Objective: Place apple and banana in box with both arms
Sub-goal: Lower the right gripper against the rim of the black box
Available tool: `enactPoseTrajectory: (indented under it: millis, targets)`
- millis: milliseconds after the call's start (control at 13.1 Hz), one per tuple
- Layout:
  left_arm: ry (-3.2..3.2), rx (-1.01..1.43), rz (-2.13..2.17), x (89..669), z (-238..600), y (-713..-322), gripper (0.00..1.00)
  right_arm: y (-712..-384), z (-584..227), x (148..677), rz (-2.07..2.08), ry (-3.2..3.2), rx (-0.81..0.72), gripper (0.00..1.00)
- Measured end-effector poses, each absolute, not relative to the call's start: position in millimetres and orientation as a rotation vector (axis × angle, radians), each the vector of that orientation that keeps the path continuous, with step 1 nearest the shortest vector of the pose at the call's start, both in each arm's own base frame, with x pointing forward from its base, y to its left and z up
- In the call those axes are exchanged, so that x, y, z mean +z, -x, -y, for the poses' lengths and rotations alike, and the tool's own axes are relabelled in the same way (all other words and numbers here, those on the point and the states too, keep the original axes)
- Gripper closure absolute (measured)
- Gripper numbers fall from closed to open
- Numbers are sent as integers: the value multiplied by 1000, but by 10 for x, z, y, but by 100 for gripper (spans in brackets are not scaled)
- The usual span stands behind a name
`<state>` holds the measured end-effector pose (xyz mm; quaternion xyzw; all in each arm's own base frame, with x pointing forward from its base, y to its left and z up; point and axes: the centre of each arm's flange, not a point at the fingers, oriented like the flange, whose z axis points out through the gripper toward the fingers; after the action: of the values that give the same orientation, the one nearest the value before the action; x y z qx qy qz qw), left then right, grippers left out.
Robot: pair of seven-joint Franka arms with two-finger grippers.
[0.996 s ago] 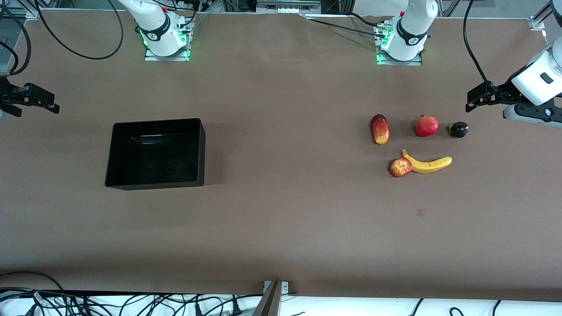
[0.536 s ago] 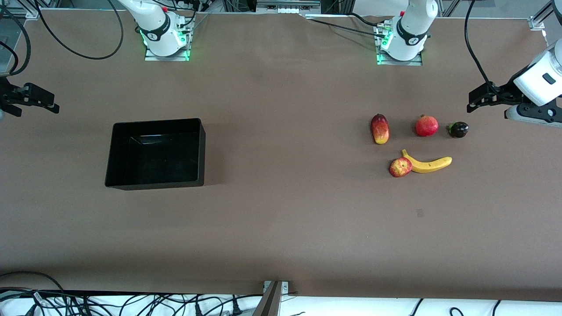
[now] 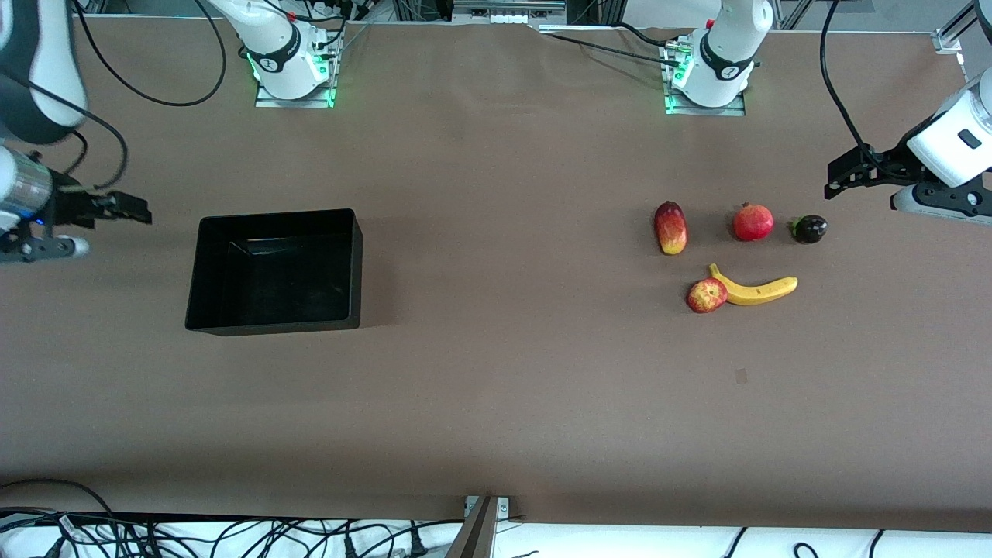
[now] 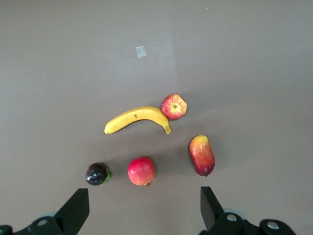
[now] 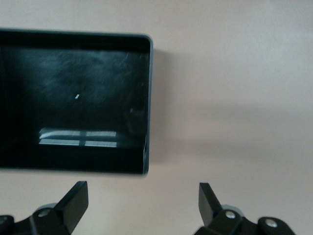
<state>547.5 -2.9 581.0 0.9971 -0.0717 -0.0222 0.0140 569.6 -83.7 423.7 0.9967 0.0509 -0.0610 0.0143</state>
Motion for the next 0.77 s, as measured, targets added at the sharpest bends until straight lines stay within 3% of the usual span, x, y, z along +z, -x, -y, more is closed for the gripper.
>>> enactPoseTrajectory:
  millis: [230, 460, 766]
  targets:
    - [-3105, -68, 223, 5812, 27, -5475, 0, -5504, 935, 3323, -113, -3096, 28, 0]
    - [-3105, -67, 223, 5815, 26, -5476, 0, -5308, 918, 2695, -46, -3131, -10, 0]
    - [-3105, -67, 223, 5814, 26, -5477, 0, -5291, 923, 2287, -22, -3142, -64, 4]
